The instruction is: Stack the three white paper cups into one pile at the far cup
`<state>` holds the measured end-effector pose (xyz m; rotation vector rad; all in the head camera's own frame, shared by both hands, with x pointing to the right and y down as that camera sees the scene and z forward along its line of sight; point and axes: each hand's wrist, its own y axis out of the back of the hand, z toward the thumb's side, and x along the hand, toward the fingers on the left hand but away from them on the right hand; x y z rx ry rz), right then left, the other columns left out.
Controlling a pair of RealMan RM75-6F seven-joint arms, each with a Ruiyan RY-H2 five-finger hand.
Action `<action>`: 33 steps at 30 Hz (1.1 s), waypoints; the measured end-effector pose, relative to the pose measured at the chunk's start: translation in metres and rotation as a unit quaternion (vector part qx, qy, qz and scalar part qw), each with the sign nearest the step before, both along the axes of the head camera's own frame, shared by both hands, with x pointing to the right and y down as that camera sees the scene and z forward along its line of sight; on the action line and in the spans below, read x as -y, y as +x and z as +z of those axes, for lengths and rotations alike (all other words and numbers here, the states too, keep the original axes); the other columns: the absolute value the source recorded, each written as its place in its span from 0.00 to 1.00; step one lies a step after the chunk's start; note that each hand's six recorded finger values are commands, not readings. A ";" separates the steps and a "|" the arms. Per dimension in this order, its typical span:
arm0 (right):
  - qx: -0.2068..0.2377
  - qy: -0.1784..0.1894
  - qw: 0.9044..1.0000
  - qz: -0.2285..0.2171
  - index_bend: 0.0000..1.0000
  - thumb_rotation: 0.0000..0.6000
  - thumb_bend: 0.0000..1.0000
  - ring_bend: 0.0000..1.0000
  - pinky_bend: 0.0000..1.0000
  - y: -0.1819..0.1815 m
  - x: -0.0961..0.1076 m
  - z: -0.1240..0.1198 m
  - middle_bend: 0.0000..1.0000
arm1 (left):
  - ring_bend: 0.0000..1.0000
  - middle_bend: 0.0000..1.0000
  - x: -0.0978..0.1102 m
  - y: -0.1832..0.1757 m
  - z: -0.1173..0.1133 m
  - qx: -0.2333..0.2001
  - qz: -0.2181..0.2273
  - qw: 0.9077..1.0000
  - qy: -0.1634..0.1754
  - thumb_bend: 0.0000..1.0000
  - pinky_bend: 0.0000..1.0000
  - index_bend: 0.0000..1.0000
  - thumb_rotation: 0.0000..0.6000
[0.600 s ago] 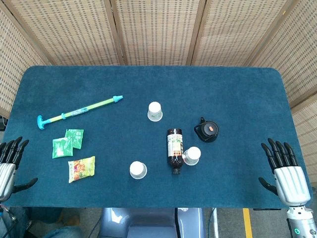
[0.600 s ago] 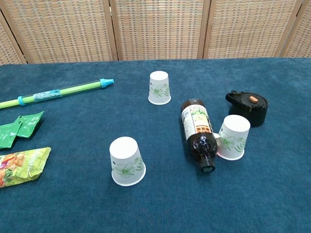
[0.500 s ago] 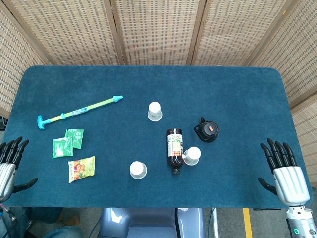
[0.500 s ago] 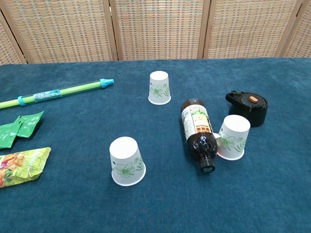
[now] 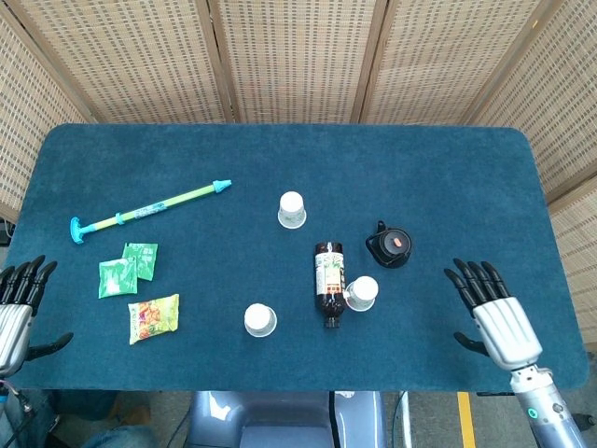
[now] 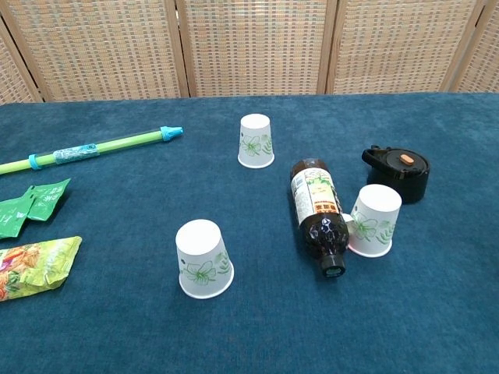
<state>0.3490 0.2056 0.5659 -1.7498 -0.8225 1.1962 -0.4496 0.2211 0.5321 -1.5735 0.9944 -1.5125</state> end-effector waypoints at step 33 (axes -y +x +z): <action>-0.008 -0.119 0.989 -0.093 0.41 1.00 0.42 0.43 0.50 -0.140 0.063 0.112 0.47 | 0.00 0.00 0.013 -0.001 0.026 0.022 -0.010 0.999 -0.039 0.00 0.00 0.00 1.00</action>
